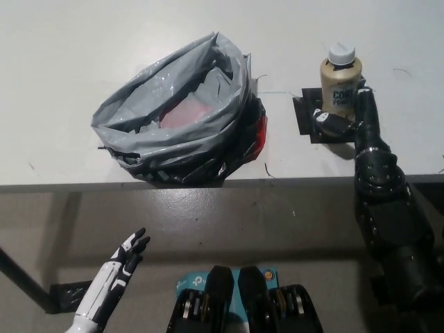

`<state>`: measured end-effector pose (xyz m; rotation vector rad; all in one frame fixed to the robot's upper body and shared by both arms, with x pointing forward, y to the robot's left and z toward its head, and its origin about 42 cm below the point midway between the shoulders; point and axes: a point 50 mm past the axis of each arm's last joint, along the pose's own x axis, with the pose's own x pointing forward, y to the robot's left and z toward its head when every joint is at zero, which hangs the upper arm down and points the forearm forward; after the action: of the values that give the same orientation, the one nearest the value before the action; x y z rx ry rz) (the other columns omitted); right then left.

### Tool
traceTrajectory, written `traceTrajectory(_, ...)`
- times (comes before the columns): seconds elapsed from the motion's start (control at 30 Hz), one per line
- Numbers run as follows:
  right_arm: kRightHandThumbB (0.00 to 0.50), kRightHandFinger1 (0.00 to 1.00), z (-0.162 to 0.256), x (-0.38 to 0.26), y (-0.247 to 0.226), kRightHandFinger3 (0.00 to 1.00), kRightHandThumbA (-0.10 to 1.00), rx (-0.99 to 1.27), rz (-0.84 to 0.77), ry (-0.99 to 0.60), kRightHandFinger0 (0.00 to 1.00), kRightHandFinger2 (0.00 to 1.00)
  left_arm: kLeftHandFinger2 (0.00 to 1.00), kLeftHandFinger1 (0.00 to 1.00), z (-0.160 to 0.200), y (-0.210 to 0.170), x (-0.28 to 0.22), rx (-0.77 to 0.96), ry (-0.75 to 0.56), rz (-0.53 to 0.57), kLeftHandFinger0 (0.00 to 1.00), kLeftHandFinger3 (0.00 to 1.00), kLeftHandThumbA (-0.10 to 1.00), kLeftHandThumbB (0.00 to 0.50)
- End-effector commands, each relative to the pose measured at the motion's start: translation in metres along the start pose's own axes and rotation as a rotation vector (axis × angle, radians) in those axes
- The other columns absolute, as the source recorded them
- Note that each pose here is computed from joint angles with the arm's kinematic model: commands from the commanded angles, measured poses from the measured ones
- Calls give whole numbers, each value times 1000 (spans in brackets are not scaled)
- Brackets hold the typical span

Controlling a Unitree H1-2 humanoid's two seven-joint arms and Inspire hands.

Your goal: Use the right hand to pick up a bottle of protein shake and place it into a plastic bag on the left side

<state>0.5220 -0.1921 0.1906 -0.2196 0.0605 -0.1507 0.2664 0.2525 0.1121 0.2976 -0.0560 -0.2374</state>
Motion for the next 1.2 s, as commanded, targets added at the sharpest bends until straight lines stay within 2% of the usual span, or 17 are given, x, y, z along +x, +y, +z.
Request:
traceTrajectory(0.0, 263, 393, 24, 19, -4, 526, 64, 85, -116, 53, 316, 429, 1000, 1000, 14, 9, 3, 22, -57, -10, 1000, 1000, 1000, 217)
traceTrajectory(0.03, 294, 318, 21, 19, -5, 490, 60, 99, -144, 54, 196, 441, 1000, 1000, 14, 9, 3, 23, -56, -12, 1000, 1000, 1000, 217)
traceTrajectory(0.07, 267, 96, 16, 19, -8, 202, -66, 108, -173, 34, 39, 246, 1000, 1000, 14, 9, 4, 21, -57, -13, 1000, 1000, 1000, 218)
traceTrajectory(0.1, 202, 70, 15, 20, -10, 195, -99, 110, -185, 18, 2, 345, 1000, 1000, 15, 10, 6, 22, -58, -14, 1000, 1000, 1000, 218)
traceTrajectory(0.13, 157, 101, 11, 20, -16, 345, -100, 116, -214, -13, 0, 463, 1000, 1000, 17, 12, 8, 19, -60, -16, 1000, 1000, 1000, 222)
traceTrajectory(0.2, 153, 131, 12, 20, -18, 458, -100, 125, -235, -38, 0, 521, 1000, 1000, 17, 13, 9, 20, -63, -17, 1000, 1000, 1000, 221)
traceTrajectory(0.23, 137, 194, 11, 20, -21, 574, -100, 148, -248, -60, 0, 602, 1000, 1000, 18, 13, 10, 26, -64, -19, 1000, 1000, 1000, 212)
traceTrajectory(0.27, 136, 187, 12, 20, -24, 613, -100, 163, -254, -70, 0, 611, 1000, 1000, 18, 13, 10, 31, -61, -21, 1000, 1000, 1000, 213)
traceTrajectory(0.57, 143, 172, 31, 11, -24, 618, -100, 158, -271, -189, 0, 576, 1000, 1000, 18, 10, 10, 23, -54, -34, 1000, 1000, 1000, 191)
traceTrajectory(0.77, 101, 284, 100, -7, -9, 793, -100, 34, -164, -411, 0, 732, 1000, 1000, 20, 10, 16, 41, -56, -42, 1000, 1000, 1000, 175)
traceTrajectory(0.8, 93, 271, 121, -14, -2, 800, -100, -10, -121, -492, 0, 683, 1000, 1000, 20, 10, 17, 44, -59, -41, 1000, 1000, 1000, 174)
traceTrajectory(0.87, 76, 153, 141, -24, 8, 748, -100, -57, -67, -602, 0, 538, 1000, 1000, 20, 11, 16, 39, -57, -45, 1000, 1000, 1000, 171)
traceTrajectory(1.0, 89, 254, 186, -37, 41, 853, -100, -235, 51, -813, 0, 712, 1000, 1000, 18, 8, 16, 21, -46, -48, 1000, 1000, 1000, 198)
traceTrajectory(1.03, 91, 278, 187, -39, 43, 865, -100, -254, 58, -825, 0, 739, 1000, 1000, 17, 6, 13, 17, -41, -50, 1000, 1000, 1000, 200)
traceTrajectory(1.07, 123, 296, 197, -41, 57, 857, -100, -314, 91, -860, 0, 756, 1000, 1000, 15, 4, 12, 7, -37, -52, 1000, 1000, 1000, 204)
traceTrajectory(1.1, 117, 334, 201, -42, 65, 877, -100, -347, 122, -870, 0, 796, 1000, 1000, 14, 4, 11, 8, -34, -50, 1000, 1000, 1000, 208)
traceTrajectory(1.17, 126, 368, 204, -45, 84, 861, -100, -436, 200, -922, 0, 774, 1000, 1000, 12, 4, 6, 12, -26, -52, 1000, 1000, 1000, 192)
